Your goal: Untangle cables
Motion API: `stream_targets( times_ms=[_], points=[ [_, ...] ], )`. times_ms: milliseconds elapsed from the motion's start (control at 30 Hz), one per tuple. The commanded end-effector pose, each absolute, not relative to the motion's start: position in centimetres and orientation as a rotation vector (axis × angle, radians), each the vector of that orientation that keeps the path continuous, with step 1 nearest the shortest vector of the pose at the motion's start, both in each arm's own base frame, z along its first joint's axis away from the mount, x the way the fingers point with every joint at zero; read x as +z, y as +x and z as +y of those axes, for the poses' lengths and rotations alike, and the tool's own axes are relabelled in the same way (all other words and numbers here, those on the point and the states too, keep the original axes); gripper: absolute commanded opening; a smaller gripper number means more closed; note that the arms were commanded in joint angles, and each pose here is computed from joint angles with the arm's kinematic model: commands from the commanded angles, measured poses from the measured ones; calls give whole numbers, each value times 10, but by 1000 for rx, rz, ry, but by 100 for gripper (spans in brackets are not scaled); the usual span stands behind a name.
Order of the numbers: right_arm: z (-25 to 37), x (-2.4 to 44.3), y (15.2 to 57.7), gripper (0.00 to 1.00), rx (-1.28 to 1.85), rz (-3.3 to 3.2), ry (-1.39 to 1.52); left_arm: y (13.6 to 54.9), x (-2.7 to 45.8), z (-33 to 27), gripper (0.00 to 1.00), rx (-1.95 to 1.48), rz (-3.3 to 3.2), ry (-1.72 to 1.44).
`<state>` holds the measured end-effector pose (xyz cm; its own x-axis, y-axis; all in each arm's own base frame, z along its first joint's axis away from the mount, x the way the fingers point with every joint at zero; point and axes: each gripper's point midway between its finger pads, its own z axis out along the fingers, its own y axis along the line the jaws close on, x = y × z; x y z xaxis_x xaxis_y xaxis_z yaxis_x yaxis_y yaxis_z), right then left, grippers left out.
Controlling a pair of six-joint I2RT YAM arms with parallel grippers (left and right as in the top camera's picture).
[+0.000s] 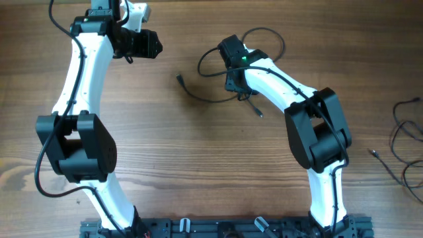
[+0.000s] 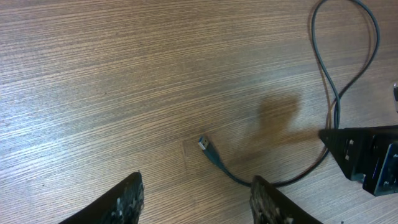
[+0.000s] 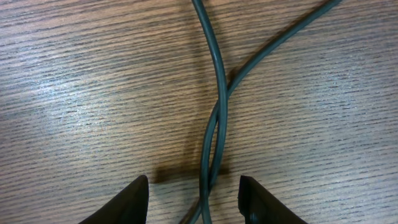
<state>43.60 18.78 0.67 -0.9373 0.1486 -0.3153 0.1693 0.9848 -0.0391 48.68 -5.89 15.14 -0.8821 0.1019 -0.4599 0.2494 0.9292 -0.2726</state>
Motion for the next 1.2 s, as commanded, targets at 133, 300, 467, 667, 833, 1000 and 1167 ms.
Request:
stream_targets(
  times_ms=[133, 300, 467, 667, 833, 1000, 1167],
  points=[
    [188, -8, 432, 61, -89, 2845, 240, 488, 172, -59, 57, -449, 2586, 285],
    [189, -8, 432, 59, -84, 2846, 240, 488, 172, -59, 57, -449, 2586, 285],
    [189, -8, 432, 13, -83, 2847, 240, 488, 172, -59, 57, -448, 2586, 285],
    [192, -3, 432, 4, -57, 2845, 274, 487, 171, -58, 57, -448, 2591, 286],
    [186, 72, 453, 4, 7, 2708, 275, 487, 171, -55, 57, -448, 2593, 279],
    [140, 159, 449, 4, 20, 2613, 310, 487, 171, -56, 58, -448, 2593, 278],
    [79, 210, 439, 4, -59, 2532, 383, 482, 169, -56, 59, -458, 2615, 272]
  ],
)
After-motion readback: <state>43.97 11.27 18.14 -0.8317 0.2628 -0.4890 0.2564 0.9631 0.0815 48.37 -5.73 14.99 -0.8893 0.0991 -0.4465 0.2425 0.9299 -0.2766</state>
